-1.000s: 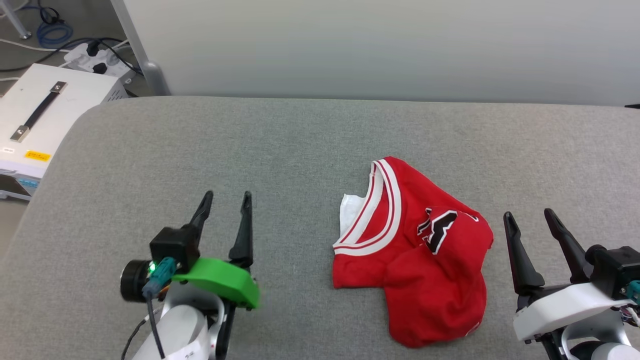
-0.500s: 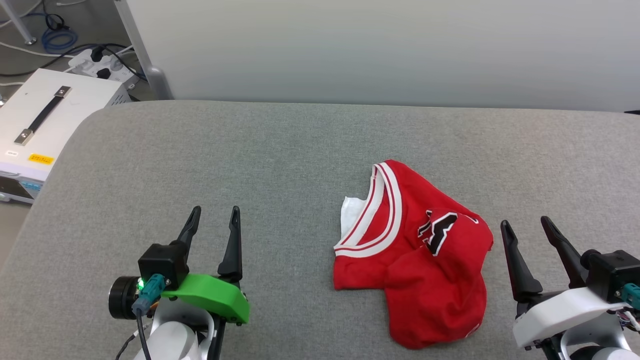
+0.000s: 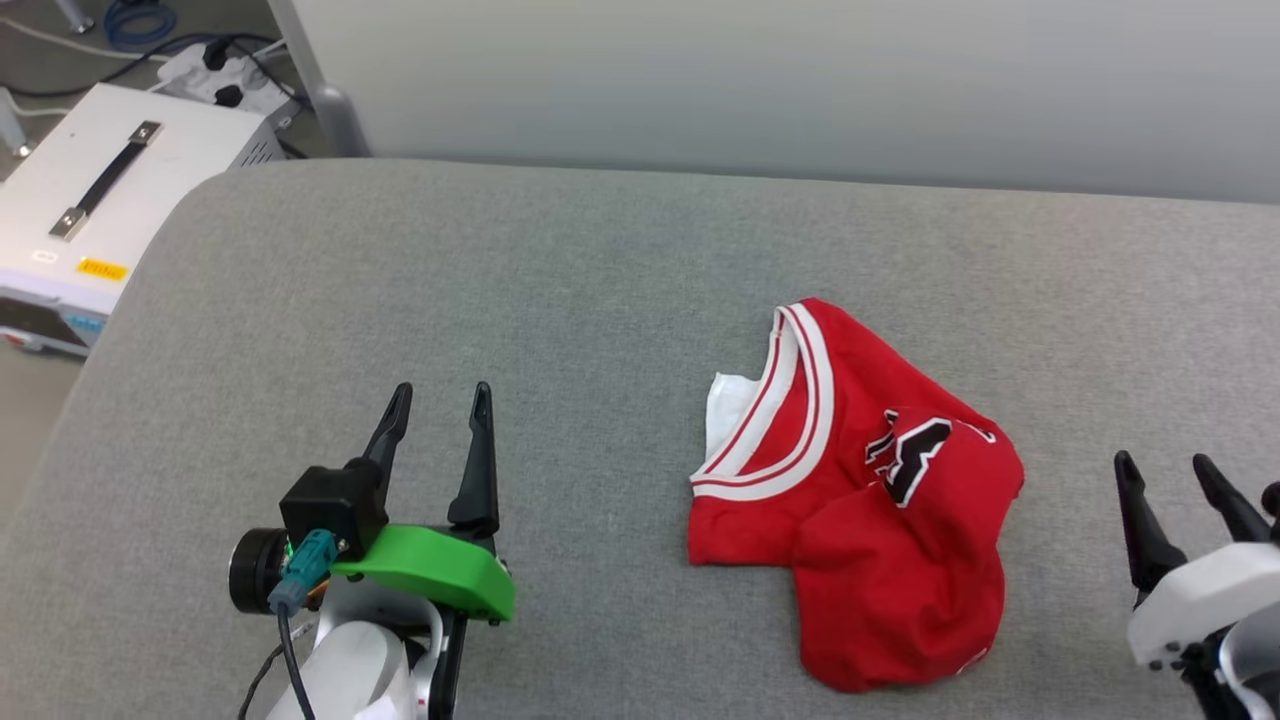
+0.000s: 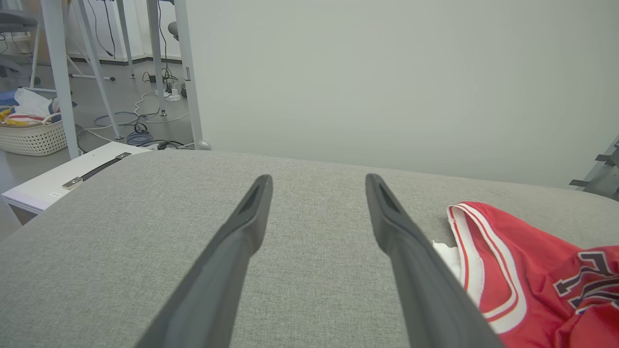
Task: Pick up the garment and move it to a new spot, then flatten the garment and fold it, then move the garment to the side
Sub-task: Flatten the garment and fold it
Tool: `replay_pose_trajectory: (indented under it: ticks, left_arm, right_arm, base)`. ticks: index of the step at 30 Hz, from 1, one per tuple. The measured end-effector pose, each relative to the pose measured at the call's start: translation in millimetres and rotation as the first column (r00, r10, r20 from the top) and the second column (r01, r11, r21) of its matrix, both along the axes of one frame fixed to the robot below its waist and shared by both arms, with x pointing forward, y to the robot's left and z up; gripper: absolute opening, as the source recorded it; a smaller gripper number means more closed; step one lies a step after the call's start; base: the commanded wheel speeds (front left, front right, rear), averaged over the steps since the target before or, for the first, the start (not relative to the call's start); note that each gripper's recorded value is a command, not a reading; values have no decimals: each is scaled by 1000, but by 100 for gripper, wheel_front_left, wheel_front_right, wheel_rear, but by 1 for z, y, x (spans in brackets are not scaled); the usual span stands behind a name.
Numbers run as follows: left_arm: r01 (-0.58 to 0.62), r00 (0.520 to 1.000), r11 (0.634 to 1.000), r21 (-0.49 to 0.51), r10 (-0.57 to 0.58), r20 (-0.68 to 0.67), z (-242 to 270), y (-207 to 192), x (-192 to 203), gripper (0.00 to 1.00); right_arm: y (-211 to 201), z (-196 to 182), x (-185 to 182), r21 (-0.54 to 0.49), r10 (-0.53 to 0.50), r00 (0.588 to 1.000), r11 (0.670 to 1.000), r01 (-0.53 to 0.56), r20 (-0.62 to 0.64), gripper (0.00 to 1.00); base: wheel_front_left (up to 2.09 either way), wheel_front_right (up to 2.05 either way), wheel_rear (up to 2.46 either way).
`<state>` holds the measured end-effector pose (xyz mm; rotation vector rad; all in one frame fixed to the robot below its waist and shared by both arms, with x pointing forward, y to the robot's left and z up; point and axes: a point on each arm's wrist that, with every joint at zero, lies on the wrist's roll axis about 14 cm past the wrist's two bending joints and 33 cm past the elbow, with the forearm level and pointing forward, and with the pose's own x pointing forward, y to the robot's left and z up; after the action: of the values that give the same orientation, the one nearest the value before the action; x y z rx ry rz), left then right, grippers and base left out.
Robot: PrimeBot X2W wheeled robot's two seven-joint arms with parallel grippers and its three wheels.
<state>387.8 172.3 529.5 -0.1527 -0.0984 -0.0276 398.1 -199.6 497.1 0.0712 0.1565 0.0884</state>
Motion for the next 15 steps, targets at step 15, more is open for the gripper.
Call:
replay_pose_trajectory:
  ticks: [15]
  left_arm:
    - [-82, 997, 996, -29, 82, 5, -2, 20, 13, 100]
  right_arm:
    - [71, -50, 89, 16, 301, 877, 948, -319, -374, 100]
  base:
    - [0, 0, 0]
